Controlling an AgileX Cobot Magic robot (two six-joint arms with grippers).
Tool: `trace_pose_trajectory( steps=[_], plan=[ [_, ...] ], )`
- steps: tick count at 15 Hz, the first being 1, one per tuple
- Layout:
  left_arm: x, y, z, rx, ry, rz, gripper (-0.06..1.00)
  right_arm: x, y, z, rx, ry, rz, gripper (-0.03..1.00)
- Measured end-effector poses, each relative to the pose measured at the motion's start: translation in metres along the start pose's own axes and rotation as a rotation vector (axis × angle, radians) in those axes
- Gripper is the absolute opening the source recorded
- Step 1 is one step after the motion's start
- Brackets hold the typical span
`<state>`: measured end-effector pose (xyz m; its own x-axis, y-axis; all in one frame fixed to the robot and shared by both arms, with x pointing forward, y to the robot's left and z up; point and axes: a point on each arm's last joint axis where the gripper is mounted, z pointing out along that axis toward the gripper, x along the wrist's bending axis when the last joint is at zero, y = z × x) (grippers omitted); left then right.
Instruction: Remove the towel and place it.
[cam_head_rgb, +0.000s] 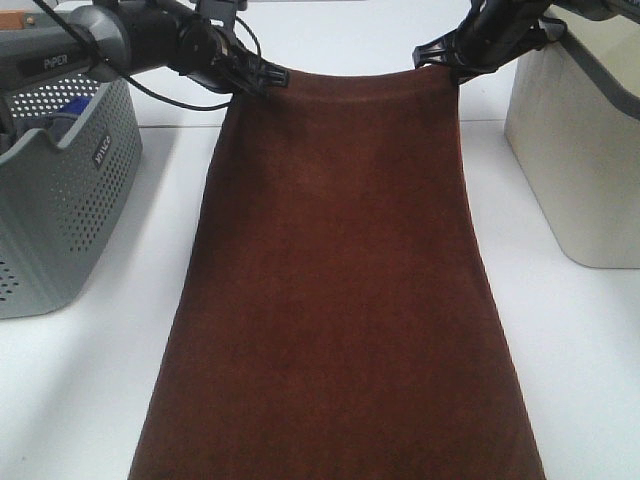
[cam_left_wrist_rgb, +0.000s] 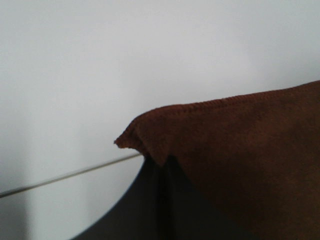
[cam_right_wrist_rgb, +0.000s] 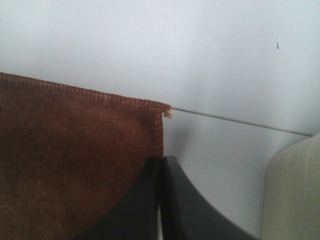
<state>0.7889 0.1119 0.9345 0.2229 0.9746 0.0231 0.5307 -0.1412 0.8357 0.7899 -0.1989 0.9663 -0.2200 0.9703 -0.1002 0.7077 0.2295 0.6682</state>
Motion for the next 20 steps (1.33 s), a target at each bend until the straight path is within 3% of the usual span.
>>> trace_pose_trajectory(
  steps=[4,9,12,14,17,20],
  plan=[
    [0.018,0.010,0.001,-0.098,-0.005,-0.031,0.00,0.000,0.010,-0.001,-0.115,-0.006,-0.003,0.00],
    [0.013,0.004,0.013,-0.191,-0.042,0.024,0.01,-0.001,0.007,0.017,-0.181,-0.034,-0.047,0.00],
    [0.011,-0.012,0.027,-0.209,-0.057,0.083,0.14,0.001,-0.006,0.037,-0.179,-0.041,-0.070,0.01],
    [0.010,-0.015,0.029,-0.212,-0.060,0.087,0.28,0.001,-0.006,0.039,-0.193,-0.041,-0.071,0.16],
    [0.010,-0.015,0.029,-0.214,-0.061,0.090,0.47,0.001,-0.004,0.039,-0.213,-0.039,-0.067,0.52],
    [0.010,-0.015,0.029,-0.215,-0.062,0.090,0.58,0.003,-0.005,0.039,-0.198,-0.023,-0.038,0.62]
  ],
)
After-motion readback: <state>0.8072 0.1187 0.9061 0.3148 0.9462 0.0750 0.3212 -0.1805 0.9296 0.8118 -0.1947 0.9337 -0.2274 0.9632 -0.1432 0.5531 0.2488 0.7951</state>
